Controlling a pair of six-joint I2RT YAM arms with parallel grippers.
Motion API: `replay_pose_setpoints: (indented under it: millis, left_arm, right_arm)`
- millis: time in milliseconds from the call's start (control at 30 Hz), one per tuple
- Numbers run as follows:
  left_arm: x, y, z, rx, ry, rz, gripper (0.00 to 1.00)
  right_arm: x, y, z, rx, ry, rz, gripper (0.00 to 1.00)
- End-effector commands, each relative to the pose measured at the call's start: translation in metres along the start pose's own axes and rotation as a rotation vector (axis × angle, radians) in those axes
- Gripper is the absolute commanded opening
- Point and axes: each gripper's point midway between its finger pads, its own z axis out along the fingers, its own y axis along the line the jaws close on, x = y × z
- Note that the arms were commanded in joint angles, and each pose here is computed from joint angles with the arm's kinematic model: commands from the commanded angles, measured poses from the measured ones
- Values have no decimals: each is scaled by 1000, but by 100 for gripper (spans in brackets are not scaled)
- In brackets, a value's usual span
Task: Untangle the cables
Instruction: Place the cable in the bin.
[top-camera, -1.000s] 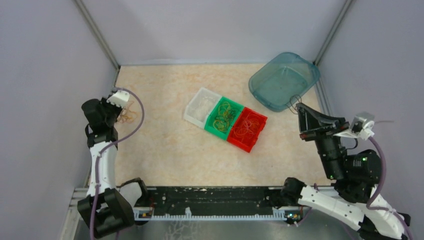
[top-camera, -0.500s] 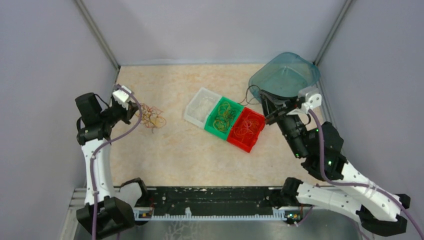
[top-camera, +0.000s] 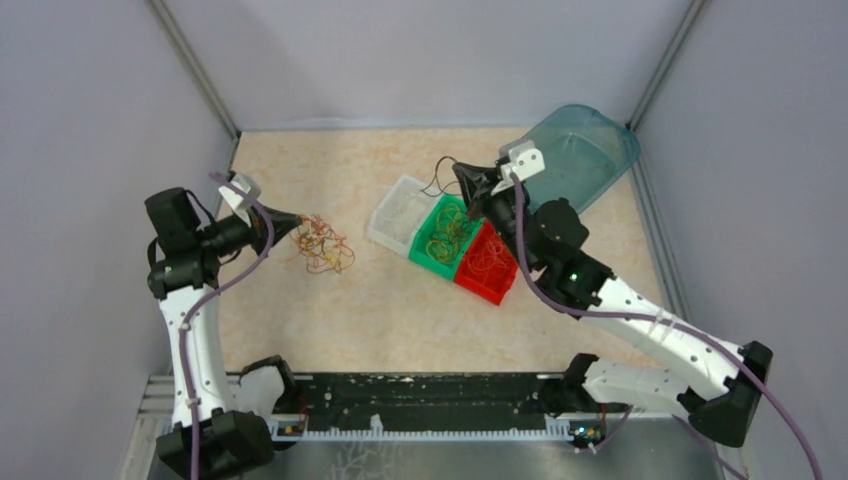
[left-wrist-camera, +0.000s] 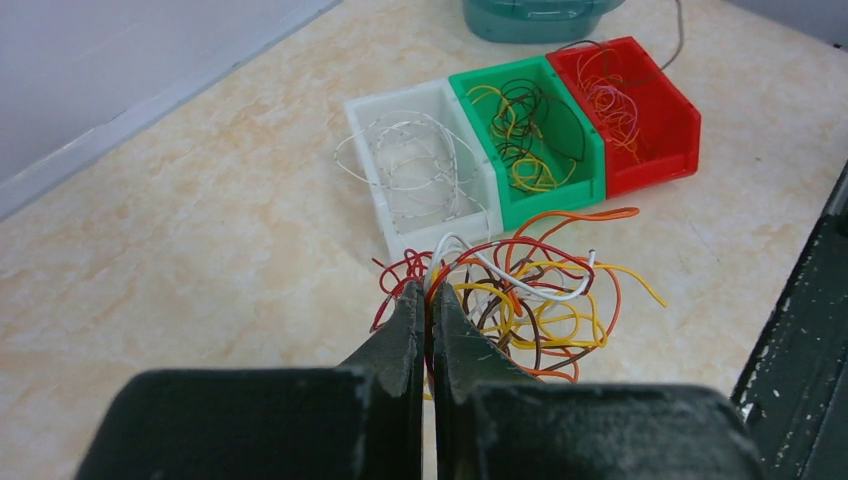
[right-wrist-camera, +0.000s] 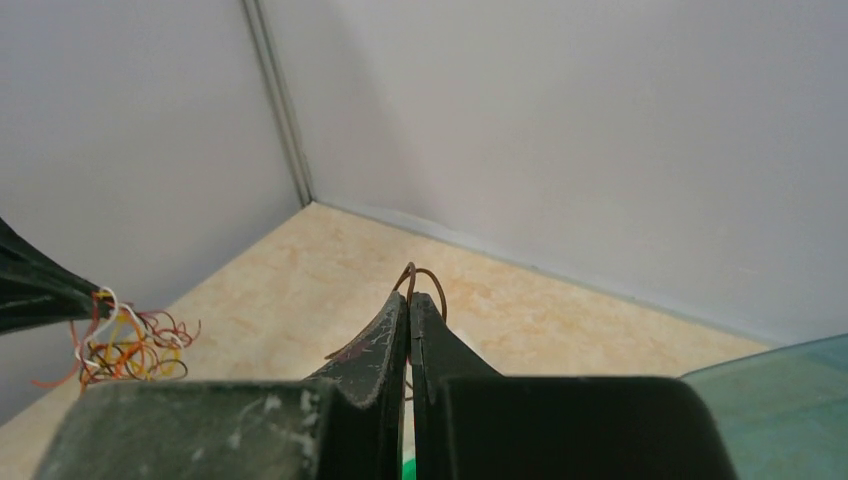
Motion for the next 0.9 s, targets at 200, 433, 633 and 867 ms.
replay_pose_setpoints:
  millis: [200, 433, 633, 867]
  left_arm:
    - [-19, -13, 1, 61, -66, 14, 0]
    - [-21, -9, 3, 56, -79, -13, 0]
    - [-34, -10, 2, 62, -101, -12, 0]
    - [-46, -12, 2, 84, -130, -54, 0]
  right_arm:
    - [51, -12, 35, -7, 25, 115, 0]
    - [135, -16, 34, 10, 184, 142, 0]
    - [212, -21, 20, 45, 379, 127, 0]
    - [271, -42, -1, 154, 552, 64, 15]
